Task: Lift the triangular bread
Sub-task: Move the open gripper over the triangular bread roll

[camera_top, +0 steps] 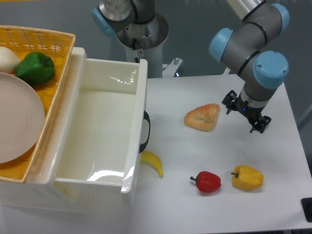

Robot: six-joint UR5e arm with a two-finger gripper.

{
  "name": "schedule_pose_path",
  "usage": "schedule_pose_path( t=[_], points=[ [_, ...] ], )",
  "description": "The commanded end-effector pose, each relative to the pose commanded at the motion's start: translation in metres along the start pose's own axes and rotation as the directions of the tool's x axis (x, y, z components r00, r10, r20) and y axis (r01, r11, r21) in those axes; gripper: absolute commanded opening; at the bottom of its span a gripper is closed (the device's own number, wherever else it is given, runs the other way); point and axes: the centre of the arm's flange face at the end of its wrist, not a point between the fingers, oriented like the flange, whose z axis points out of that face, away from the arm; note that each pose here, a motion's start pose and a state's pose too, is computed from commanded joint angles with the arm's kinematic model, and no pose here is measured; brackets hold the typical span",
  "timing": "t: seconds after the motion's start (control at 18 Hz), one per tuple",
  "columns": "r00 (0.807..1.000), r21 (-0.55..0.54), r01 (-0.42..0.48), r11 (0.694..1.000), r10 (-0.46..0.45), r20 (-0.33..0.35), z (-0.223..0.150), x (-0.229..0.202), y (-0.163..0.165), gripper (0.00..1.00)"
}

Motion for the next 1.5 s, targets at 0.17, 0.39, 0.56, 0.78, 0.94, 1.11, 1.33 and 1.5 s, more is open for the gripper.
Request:
schedule_pose_path(
  t=[0.17, 0.39, 0.56, 0.78, 0.94, 1.11, 1.33, 1.5],
  points=[
    [1.000, 0.001, 0.001, 1.000, -0.001, -0.006, 0.003, 0.001, 0.000, 1.00],
    [1.000, -0.009, -0.016, 1.000, 0.016, -0.018, 0.009, 0.002, -0.004, 1.00],
    [0.999, -0.020, -0.019, 1.000, 0.018, -0.038, 0.021, 0.008, -0.015, 1.00],
    [0.998, -0.020, -0.013, 1.000, 0.012, -0.067, 0.034, 0.014, -0.010, 1.00],
    [0.991, -0.027, -0.003, 1.000, -0.001, -0.131, 0.063, 0.030, -0.001, 1.00],
    [0.982, -0.026, 0.000, 1.000, -0.005, -0.191, 0.087, 0.049, 0.004, 1.00],
    [0.973, -0.032, -0.013, 0.999, 0.005, -0.230, 0.103, 0.062, 0.003, 1.00],
    [0.972, -0.034, -0.018, 0.999, 0.010, -0.235, 0.104, 0.066, 0.000, 1.00]
  ],
)
